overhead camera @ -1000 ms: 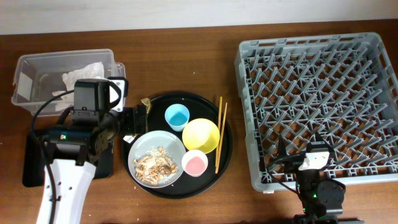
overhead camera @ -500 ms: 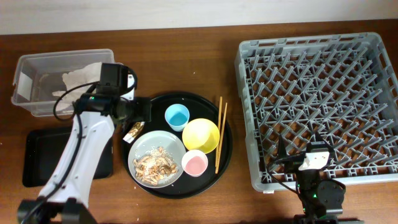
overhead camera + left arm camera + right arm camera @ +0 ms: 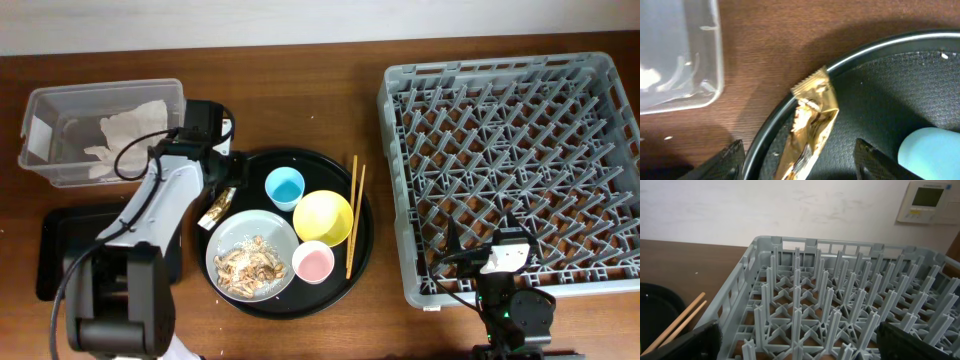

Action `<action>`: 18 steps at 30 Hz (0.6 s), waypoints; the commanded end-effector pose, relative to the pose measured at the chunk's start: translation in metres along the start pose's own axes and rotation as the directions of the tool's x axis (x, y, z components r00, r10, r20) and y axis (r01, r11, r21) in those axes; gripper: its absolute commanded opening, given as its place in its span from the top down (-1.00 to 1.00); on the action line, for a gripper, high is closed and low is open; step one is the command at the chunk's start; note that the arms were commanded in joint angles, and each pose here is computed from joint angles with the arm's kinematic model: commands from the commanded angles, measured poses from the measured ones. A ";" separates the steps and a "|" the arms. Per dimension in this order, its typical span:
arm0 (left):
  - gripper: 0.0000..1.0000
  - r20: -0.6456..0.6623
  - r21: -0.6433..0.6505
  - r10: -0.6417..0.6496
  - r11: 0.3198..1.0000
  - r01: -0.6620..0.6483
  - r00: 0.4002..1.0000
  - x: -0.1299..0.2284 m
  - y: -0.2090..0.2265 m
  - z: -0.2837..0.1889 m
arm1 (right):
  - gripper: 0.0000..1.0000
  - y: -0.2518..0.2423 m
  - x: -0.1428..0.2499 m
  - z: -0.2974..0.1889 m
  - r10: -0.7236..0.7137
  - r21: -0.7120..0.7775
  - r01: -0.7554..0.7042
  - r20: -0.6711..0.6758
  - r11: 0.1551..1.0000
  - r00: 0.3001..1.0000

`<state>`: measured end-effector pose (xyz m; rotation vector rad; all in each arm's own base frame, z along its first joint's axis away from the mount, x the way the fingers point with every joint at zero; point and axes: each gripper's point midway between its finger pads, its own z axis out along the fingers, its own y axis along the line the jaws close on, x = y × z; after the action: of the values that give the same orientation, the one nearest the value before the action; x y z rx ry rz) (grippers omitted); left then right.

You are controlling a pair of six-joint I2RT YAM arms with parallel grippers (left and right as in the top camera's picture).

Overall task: Sort waste into correct bins and load items into the dishwasher rack
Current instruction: 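Move the left gripper back to the tray and grasp the gold wrapper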

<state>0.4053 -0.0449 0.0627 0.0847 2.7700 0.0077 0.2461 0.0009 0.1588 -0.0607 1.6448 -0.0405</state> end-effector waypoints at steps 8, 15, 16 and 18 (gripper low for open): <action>-0.15 -0.106 0.021 0.066 0.998 -0.064 0.992 0.021 -0.008 0.039 | -0.97 0.000 0.003 0.000 -0.007 0.003 0.007 -0.004 1.000 1.000; 0.12 -0.121 0.044 0.067 0.997 -0.062 0.990 0.025 -0.012 0.047 | -0.97 0.000 0.003 0.000 -0.007 0.003 0.007 -0.004 1.000 1.000; 0.16 -0.122 0.043 0.067 0.997 -0.062 0.990 0.025 -0.012 0.047 | -0.97 0.000 0.003 0.000 -0.006 0.003 0.006 -0.004 1.000 1.000; 0.35 -0.122 0.044 0.066 0.997 -0.061 0.990 0.025 -0.012 0.046 | -0.97 0.000 0.003 0.000 -0.007 0.003 0.007 -0.004 1.000 1.000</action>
<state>0.3984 -0.0514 0.0149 0.1714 2.8798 -0.0009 0.2461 0.0009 0.1588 -0.0603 1.6448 -0.0402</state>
